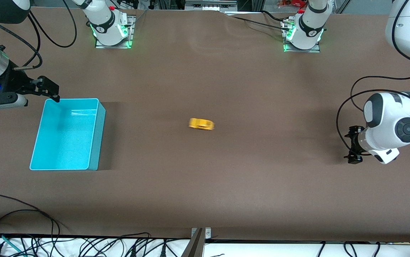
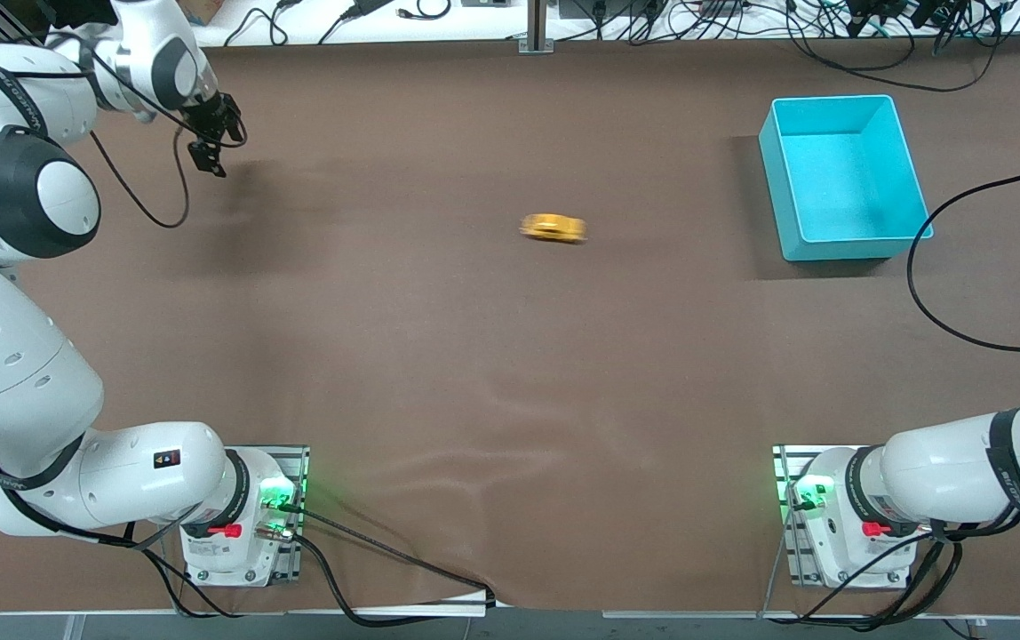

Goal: Wind up and store yellow beetle car
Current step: 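Open the left gripper to release the car and retract the left arm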

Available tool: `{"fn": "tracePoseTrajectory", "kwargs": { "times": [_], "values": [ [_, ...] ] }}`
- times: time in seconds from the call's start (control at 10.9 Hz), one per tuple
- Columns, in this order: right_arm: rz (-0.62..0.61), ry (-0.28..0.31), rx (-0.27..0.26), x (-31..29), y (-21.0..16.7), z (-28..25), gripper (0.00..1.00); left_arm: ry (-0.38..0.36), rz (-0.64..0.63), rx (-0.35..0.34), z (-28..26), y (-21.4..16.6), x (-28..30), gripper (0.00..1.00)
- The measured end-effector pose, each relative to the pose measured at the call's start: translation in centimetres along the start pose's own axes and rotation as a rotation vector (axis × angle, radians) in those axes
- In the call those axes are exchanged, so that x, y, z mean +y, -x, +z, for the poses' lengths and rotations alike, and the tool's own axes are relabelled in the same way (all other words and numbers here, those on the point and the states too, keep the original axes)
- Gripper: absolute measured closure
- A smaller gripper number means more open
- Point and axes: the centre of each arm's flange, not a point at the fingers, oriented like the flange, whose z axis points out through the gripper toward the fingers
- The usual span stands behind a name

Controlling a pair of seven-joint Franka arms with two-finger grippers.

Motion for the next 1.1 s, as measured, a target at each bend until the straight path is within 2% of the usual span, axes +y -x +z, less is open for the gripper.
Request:
{"fn": "tracePoseTrajectory", "kwargs": {
  "times": [0.37, 0.64, 1.1],
  "values": [
    [0.000, 0.000, 0.000, 0.0, 0.0, 0.0, 0.00, -0.094, 0.279, -0.022, -6.3, -0.2, 0.2, 0.00],
    [0.000, 0.000, 0.000, 0.0, 0.0, 0.0, 0.00, -0.172, 0.555, -0.071, -11.0, -0.9, -0.4, 0.00],
    [0.001, 0.000, -0.001, 0.0, 0.0, 0.0, 0.00, -0.182, 0.892, -0.114, -16.7, -1.2, -1.4, 0.00]
  ]
}}
